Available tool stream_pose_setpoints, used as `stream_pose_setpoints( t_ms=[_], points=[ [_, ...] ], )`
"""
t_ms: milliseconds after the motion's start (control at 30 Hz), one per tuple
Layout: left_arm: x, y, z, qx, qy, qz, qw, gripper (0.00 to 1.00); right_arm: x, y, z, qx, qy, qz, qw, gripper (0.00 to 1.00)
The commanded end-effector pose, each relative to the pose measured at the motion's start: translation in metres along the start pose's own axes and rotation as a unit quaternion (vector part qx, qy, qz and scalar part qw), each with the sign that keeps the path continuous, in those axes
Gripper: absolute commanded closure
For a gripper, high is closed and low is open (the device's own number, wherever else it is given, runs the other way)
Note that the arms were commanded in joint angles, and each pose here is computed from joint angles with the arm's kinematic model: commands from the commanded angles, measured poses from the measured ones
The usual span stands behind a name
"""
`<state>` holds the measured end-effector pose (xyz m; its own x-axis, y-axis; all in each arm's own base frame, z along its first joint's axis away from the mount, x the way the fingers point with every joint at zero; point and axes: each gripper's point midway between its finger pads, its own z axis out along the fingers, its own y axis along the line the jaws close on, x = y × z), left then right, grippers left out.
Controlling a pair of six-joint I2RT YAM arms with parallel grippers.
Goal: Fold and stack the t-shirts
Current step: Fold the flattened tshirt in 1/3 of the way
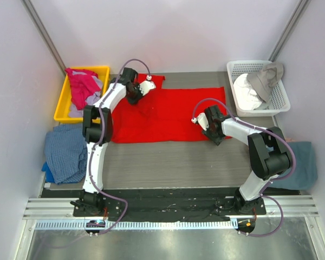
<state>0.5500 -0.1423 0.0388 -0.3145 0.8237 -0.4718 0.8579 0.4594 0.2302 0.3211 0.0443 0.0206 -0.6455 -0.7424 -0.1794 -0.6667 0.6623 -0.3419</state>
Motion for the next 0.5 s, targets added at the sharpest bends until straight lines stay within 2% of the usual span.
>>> stream_pose_setpoints(
  t_ms=[0,233,300,333,367,433,467],
  points=[
    [-0.044,0.026,-0.029,-0.059,-0.039,0.041,0.997,1.0,0.014,0.019,0.009,-0.027,0.019,0.006,0.999,0.59],
    [-0.054,0.036,-0.027,-0.096,-0.041,0.053,0.993,1.0,0.015,0.019,0.01,-0.027,0.02,0.006,0.999,0.59],
    [-0.051,0.039,-0.025,-0.103,-0.033,0.053,0.993,0.97,0.015,0.019,0.009,-0.027,0.02,0.005,0.999,0.59],
    [-0.051,0.041,-0.025,-0.109,-0.032,0.052,0.992,0.95,0.015,0.019,0.009,-0.027,0.02,0.005,0.999,0.59],
    [-0.049,0.043,-0.024,-0.117,-0.026,0.05,0.992,0.86,0.015,0.019,0.01,-0.027,0.019,0.006,0.999,0.59],
    [-0.049,0.05,-0.024,-0.134,-0.027,0.045,0.99,0.76,0.015,0.019,0.009,-0.027,0.019,0.006,0.999,0.59],
    [-0.046,0.051,-0.022,-0.139,-0.024,0.042,0.989,0.63,0.015,0.019,0.01,-0.027,0.02,0.006,0.999,0.59]
  ],
)
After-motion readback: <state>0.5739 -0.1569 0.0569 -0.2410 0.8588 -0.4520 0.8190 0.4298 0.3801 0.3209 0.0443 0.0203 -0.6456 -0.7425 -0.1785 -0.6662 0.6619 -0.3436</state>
